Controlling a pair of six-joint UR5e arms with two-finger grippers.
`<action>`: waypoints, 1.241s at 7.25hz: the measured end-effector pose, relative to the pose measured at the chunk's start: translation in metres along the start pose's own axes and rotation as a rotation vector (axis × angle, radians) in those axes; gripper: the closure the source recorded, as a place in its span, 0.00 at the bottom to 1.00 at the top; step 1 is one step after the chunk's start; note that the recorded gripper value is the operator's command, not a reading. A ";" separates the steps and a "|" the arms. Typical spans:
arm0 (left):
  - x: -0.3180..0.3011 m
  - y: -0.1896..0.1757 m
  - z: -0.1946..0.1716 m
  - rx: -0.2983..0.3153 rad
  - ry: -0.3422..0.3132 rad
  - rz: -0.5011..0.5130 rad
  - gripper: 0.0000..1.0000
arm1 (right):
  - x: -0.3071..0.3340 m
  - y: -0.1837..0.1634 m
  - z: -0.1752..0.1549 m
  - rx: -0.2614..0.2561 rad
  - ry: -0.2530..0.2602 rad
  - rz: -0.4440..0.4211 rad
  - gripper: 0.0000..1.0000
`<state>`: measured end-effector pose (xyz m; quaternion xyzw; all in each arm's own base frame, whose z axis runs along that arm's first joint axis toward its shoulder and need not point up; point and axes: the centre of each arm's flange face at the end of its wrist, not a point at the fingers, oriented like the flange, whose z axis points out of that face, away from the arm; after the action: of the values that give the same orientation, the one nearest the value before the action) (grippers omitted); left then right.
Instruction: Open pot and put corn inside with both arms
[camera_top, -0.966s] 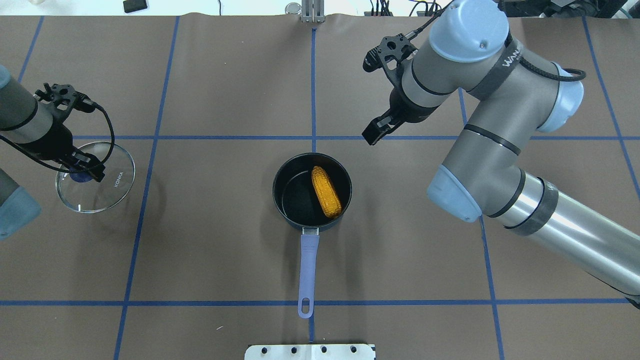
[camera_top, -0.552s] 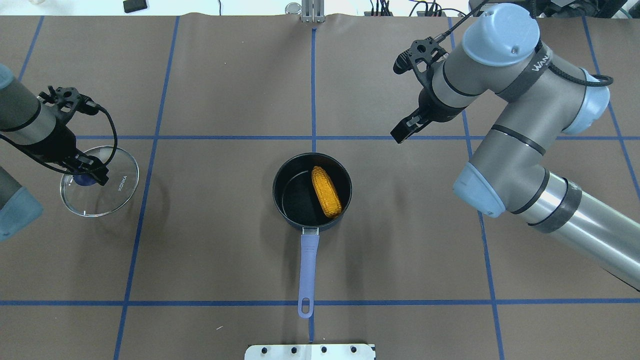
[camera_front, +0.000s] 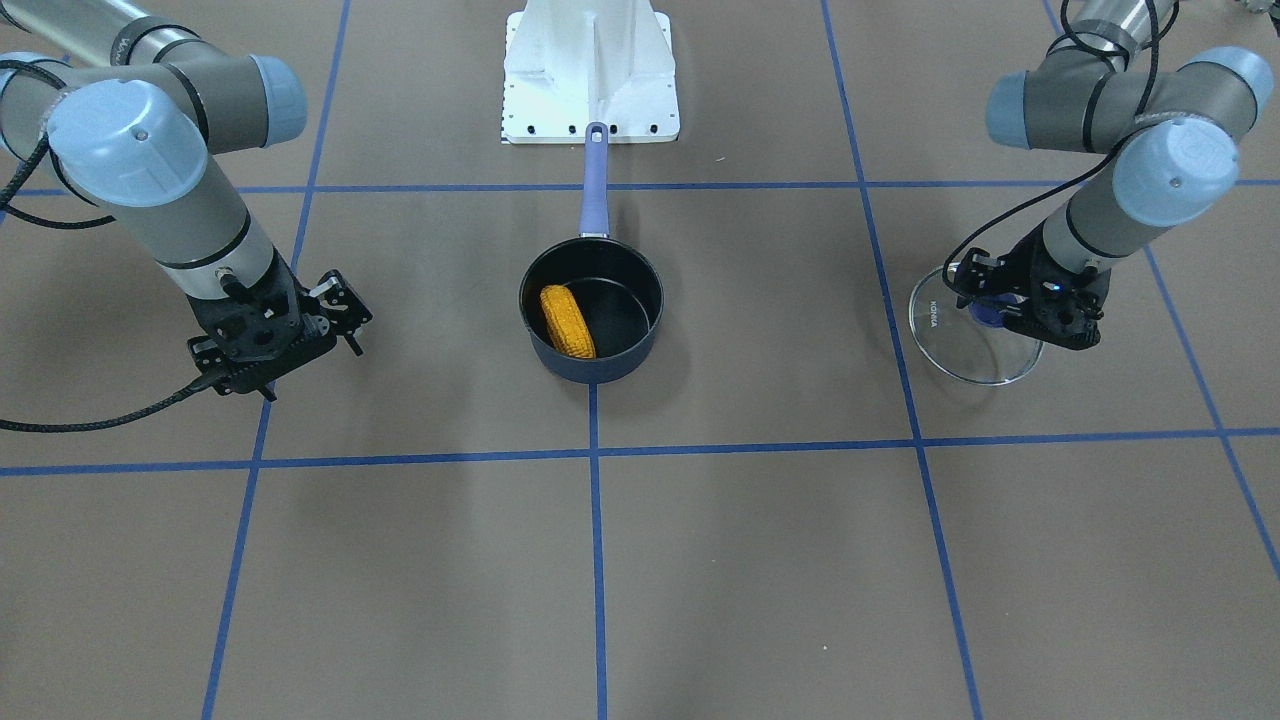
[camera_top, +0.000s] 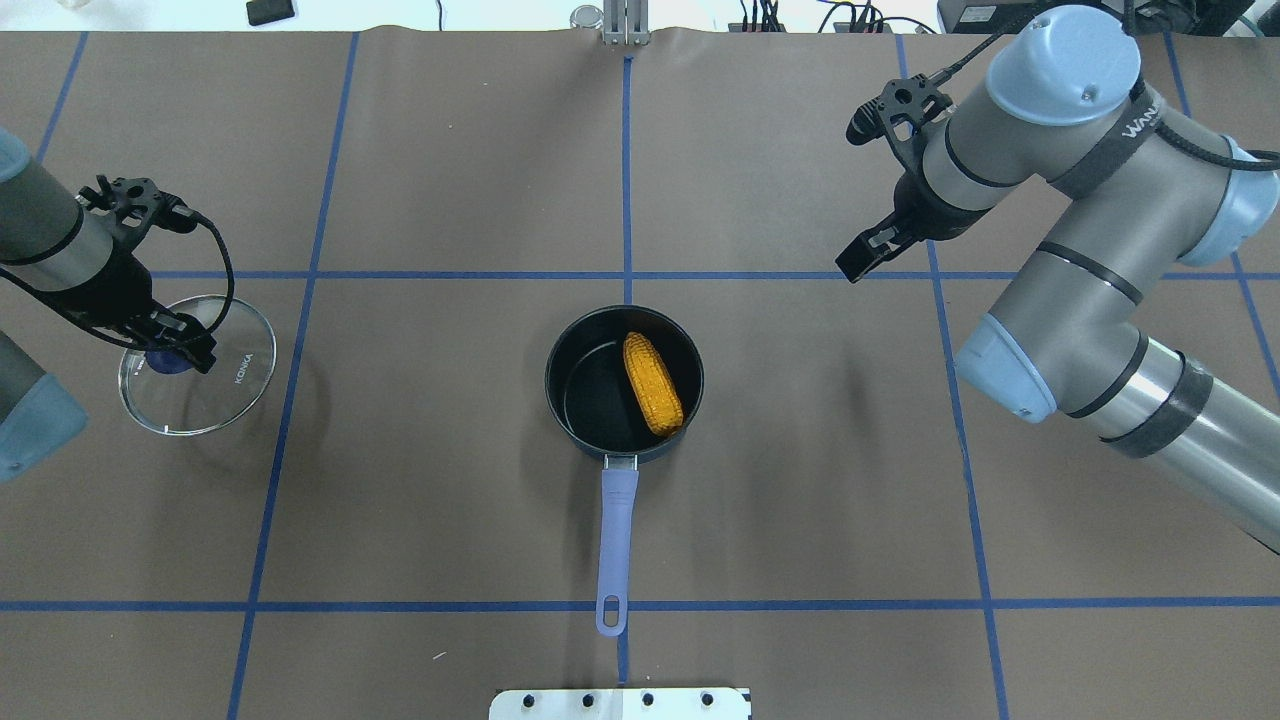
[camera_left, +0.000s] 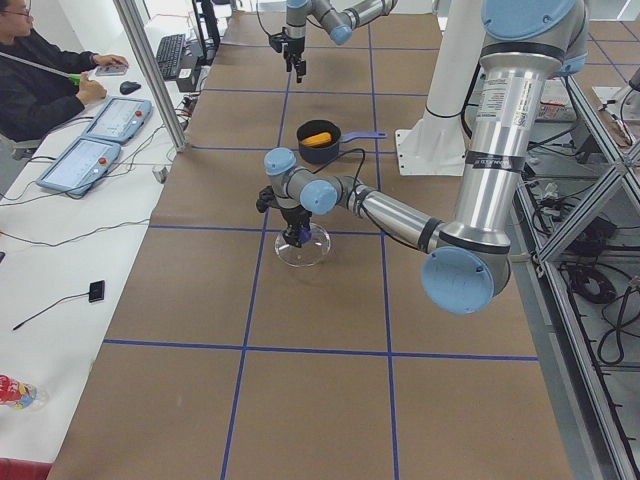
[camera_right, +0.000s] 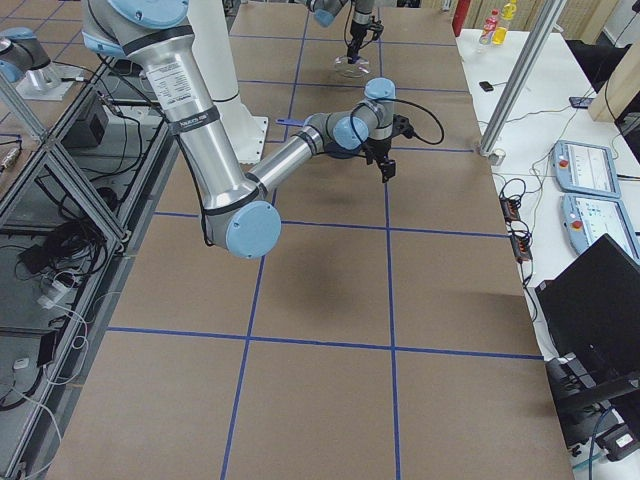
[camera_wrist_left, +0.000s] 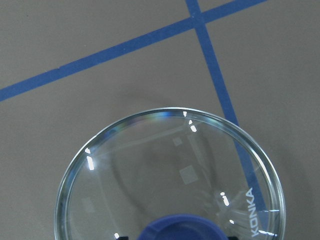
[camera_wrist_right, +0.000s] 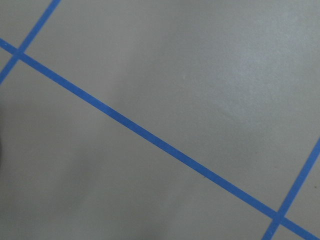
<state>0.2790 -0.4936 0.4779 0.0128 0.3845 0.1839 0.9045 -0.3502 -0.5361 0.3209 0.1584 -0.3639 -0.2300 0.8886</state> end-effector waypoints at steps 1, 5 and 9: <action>-0.002 -0.001 0.003 -0.005 -0.002 -0.003 0.43 | 0.002 0.001 0.001 -0.003 0.002 -0.002 0.00; -0.008 -0.002 0.012 -0.020 -0.008 -0.016 0.43 | 0.005 0.003 0.004 -0.008 0.005 -0.030 0.00; -0.009 -0.007 0.017 -0.031 -0.004 -0.022 0.06 | 0.005 0.003 0.005 -0.009 0.005 -0.030 0.00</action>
<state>0.2873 -0.5011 0.4955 -0.0050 0.3798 0.1798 0.9074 -0.3496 -0.5363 0.3286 0.1603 -0.3584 -0.2445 0.8866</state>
